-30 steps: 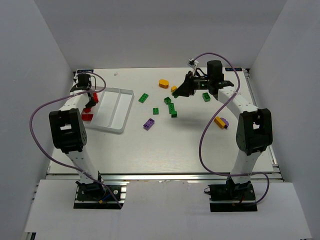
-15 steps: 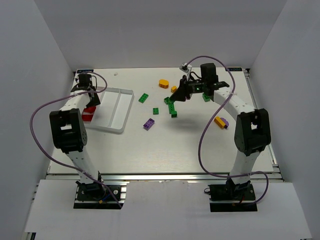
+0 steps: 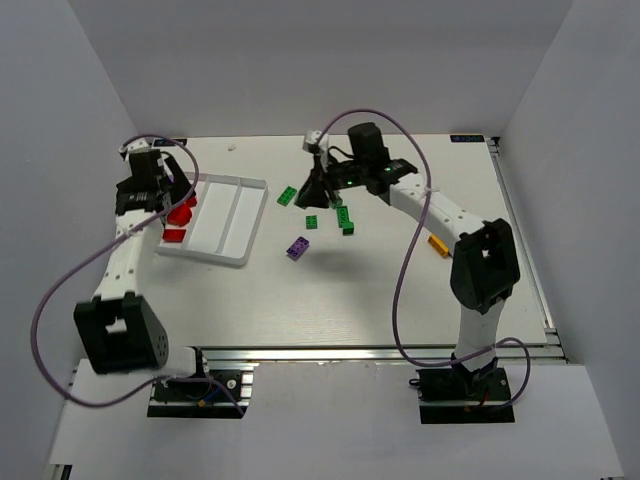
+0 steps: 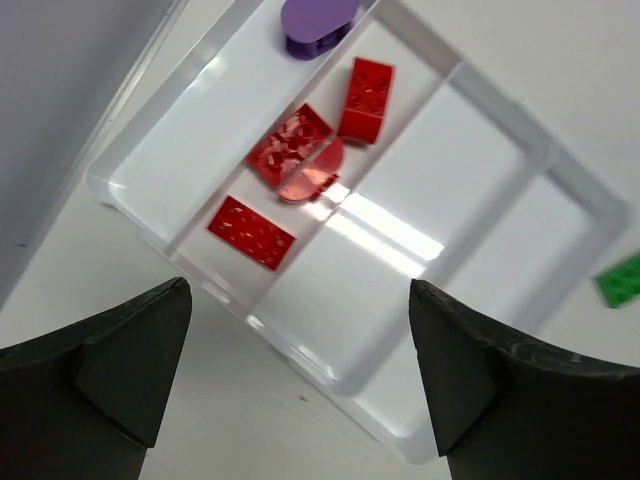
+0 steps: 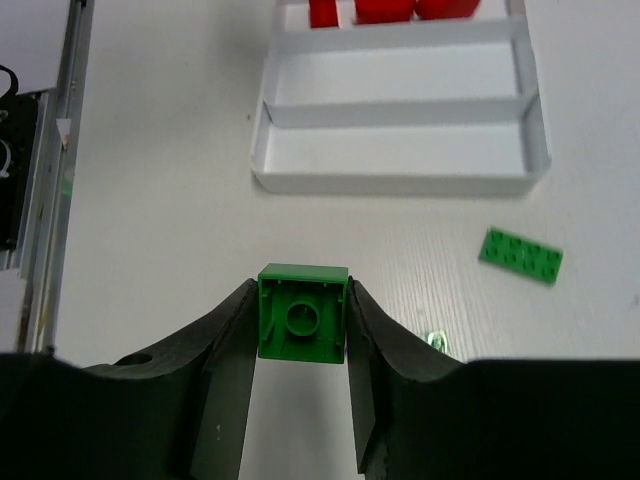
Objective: Sort the legos into containers by color
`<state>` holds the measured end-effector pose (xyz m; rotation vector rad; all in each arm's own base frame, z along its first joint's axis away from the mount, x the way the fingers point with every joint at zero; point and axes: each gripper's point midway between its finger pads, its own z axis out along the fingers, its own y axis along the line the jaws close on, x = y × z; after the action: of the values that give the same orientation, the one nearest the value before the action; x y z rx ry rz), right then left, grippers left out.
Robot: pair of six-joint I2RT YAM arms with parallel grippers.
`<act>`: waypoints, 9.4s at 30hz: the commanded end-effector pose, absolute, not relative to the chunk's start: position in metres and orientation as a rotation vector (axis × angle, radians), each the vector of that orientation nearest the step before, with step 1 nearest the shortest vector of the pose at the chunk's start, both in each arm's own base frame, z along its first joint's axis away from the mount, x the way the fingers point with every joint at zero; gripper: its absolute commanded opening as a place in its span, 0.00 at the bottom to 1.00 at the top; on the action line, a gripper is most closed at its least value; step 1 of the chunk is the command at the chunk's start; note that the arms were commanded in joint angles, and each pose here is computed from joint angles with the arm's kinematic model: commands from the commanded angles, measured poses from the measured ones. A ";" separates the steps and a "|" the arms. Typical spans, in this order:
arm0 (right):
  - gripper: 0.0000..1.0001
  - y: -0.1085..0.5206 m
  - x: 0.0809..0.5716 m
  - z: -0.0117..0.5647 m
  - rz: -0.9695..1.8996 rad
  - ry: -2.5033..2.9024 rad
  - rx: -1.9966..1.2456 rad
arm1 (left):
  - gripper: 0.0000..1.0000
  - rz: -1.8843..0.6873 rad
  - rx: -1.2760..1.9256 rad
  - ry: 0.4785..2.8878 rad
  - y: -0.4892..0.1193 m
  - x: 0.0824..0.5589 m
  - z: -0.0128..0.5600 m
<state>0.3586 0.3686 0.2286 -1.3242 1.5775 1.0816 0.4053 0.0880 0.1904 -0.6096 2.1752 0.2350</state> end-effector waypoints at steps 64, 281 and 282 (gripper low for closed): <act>0.28 0.426 0.405 0.228 1.064 1.180 -1.144 | 0.41 -0.739 -0.491 1.996 -0.067 0.358 0.233; 0.66 0.013 0.346 0.026 0.308 2.557 -0.980 | 0.98 -1.055 -0.396 2.037 -0.177 0.373 0.220; 0.64 0.014 0.345 0.027 0.309 2.552 -0.990 | 0.98 -1.061 -0.402 2.033 -0.178 0.372 0.221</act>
<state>0.3518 0.0119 0.0296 -0.9832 2.5558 0.2707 0.3715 -0.1756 0.1924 -0.4226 2.1157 -1.0438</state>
